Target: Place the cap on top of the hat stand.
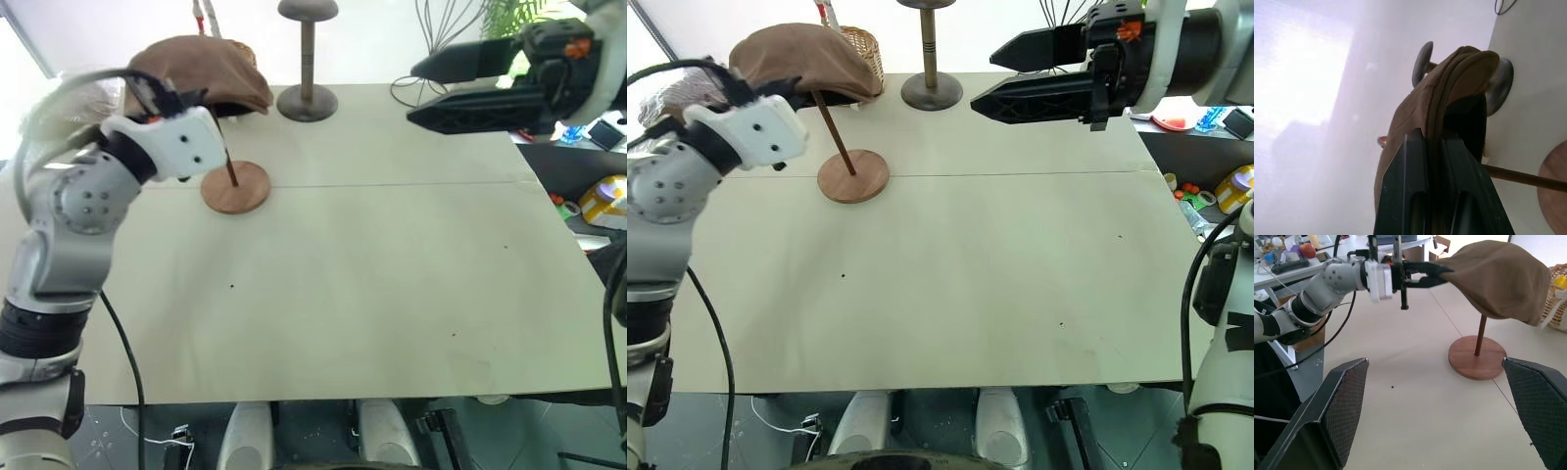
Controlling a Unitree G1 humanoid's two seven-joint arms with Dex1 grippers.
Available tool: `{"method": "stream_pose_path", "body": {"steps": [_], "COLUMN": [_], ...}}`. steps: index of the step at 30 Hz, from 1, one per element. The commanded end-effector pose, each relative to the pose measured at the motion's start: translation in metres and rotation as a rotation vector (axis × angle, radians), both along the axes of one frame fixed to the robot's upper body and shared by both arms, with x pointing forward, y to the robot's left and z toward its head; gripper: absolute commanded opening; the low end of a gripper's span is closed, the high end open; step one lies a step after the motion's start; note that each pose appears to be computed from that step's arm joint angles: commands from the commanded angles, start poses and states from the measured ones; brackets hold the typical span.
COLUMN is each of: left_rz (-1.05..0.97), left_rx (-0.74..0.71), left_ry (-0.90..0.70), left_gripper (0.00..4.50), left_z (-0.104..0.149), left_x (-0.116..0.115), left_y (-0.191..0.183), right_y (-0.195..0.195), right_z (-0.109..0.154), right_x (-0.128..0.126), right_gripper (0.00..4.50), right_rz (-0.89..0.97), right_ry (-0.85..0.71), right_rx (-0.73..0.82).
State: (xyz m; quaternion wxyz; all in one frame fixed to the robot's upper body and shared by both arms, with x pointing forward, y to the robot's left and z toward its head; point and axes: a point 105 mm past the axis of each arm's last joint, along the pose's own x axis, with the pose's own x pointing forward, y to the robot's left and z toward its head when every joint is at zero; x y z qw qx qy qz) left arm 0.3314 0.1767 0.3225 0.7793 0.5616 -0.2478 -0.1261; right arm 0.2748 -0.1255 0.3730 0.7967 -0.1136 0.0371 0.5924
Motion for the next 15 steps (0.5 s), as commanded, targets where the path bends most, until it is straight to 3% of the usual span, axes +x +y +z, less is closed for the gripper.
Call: {"method": "stream_pose_path", "body": {"steps": [1,6,15], "left_rz": [-0.118,-0.248,-0.363], "left_rx": [-0.021,0.048,0.206], "left_ry": [-0.105,-0.162,-0.165], "left_gripper": [0.05,0.05,0.05], "left_z": [0.024,0.029,0.016], "left_x": [-0.016,-0.027,-0.031], "left_y": [0.014,0.030,0.057], "right_y": [0.001,0.003,0.002], "right_z": [0.007,0.006,0.002], "right_x": [-0.003,0.000,0.003], "right_gripper": [4.50,4.50,4.50], "right_rz": [0.023,0.028,0.020], "right_ry": [-0.044,-0.039,-0.033], "right_rx": [0.005,0.006,-0.004]}}
